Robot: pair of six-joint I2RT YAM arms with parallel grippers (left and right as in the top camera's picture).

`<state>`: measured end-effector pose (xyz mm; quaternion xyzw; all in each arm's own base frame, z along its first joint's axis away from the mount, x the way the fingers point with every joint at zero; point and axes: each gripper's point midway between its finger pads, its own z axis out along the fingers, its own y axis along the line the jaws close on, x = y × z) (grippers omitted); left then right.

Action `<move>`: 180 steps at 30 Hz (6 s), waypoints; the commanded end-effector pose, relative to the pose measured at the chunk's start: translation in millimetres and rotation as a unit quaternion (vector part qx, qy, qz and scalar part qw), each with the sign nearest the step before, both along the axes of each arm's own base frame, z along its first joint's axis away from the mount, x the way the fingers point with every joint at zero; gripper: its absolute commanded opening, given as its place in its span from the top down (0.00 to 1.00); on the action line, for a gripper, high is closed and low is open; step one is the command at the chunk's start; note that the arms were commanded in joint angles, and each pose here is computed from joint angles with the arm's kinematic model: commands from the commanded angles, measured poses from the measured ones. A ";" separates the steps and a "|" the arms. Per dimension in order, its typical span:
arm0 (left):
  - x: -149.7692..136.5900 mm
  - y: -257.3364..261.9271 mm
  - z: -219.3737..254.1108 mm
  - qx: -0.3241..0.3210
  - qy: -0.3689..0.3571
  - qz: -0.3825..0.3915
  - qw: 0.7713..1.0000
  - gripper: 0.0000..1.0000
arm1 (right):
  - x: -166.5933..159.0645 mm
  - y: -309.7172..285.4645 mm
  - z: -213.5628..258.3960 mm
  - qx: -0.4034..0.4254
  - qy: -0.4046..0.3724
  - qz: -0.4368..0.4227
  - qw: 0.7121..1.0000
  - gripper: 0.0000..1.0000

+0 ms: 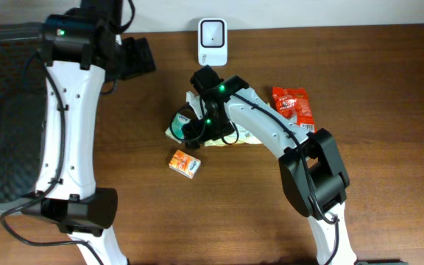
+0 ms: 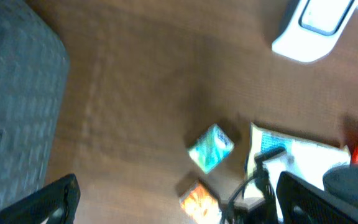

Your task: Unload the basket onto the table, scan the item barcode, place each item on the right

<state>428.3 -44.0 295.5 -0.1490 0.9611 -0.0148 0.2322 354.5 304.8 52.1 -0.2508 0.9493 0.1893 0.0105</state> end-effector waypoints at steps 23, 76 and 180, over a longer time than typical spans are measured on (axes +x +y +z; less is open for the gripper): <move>51.0 118.2 35.2 0.013 -0.125 0.048 0.991 0.01 | -61.9 41.4 25.4 -0.136 -0.149 0.222 0.954 0.13; 46.5 120.5 31.9 0.017 -0.114 0.052 0.992 0.01 | -44.7 -28.0 -62.5 0.079 0.208 -0.172 0.960 0.67; 46.4 120.5 31.9 0.017 -0.114 0.052 0.992 0.01 | 105.9 -486.9 99.5 -0.161 -0.097 -0.574 0.797 0.96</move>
